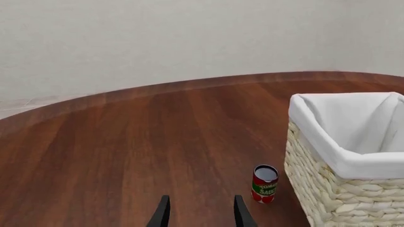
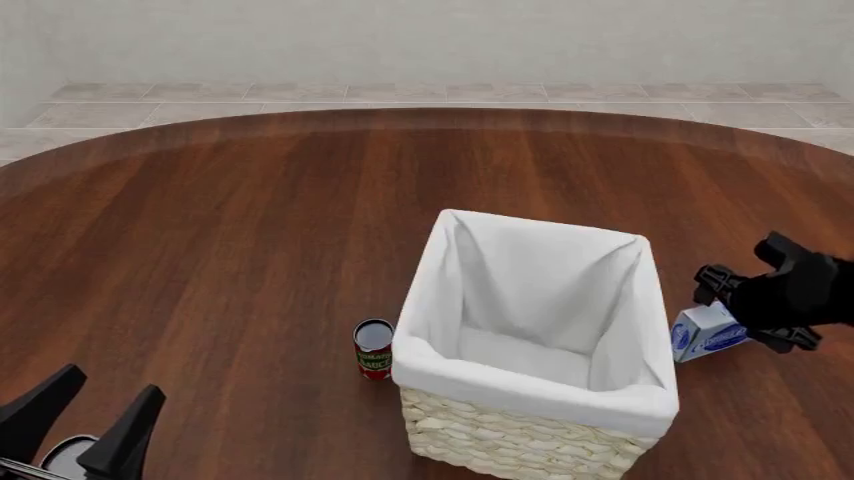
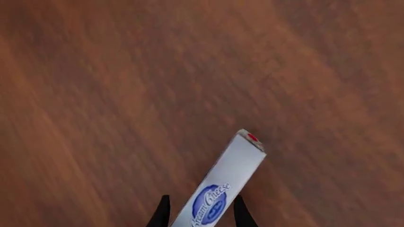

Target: Pick up the cream cheese box, and put it in the basket.

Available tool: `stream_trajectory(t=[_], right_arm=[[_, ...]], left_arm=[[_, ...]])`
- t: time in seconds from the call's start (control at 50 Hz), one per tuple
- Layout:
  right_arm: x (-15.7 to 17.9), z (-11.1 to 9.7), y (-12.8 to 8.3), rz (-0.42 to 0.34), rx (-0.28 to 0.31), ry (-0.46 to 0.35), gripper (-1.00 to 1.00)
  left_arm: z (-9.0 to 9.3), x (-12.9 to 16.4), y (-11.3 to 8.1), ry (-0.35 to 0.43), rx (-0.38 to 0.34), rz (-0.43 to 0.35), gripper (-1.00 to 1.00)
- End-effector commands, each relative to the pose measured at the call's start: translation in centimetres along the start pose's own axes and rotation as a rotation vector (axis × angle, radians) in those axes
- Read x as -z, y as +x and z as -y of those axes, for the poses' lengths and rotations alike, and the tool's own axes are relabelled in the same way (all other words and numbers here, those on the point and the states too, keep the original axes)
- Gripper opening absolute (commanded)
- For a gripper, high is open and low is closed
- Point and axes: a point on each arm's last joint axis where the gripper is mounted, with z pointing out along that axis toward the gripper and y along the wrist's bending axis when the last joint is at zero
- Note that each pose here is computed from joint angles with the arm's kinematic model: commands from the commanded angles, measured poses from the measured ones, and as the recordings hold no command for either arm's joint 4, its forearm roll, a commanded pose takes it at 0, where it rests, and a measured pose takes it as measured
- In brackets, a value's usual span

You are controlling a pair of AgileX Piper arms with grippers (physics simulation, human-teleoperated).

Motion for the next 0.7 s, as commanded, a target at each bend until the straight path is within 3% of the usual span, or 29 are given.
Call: stream_trajectory(t=[0.02,0.14,0.16,0.2,0.22,0.24,0.26,0.7], right_arm=[[-2.8,1.5,2.6,-0.082,0.043,0.058,1.0],[-3.5,0.7,4.1,-0.104,0.016,0.047,1.0],[-3.5,0.9,3.9,-0.1,0.04,0.048,1.0],[-3.6,0.7,4.4,-0.101,0.009,0.043,1.0],[-3.5,0.6,4.3,-0.097,0.037,0.039,1.0],[-3.4,0.6,4.4,-0.091,0.017,0.038,1.0],[-3.5,0.7,4.4,-0.092,0.011,0.039,-1.0],[-0.8,0.9,2.4,-0.013,0.01,0.021,-1.0]], left_arm=[[0.0,-0.1,0.2,0.003,-0.002,-0.003,1.0],[0.0,-0.2,0.1,0.001,-0.001,-0.004,1.0],[0.0,-0.2,0.1,0.001,-0.001,-0.004,1.0],[0.0,-0.2,0.1,0.001,-0.002,-0.004,1.0],[0.0,-0.2,0.1,0.001,-0.001,-0.004,1.0],[0.0,-0.2,0.1,0.001,-0.002,-0.004,1.0],[0.0,-0.2,0.1,0.001,-0.002,-0.005,1.0],[0.0,-0.1,0.0,0.002,-0.004,-0.003,1.0]])
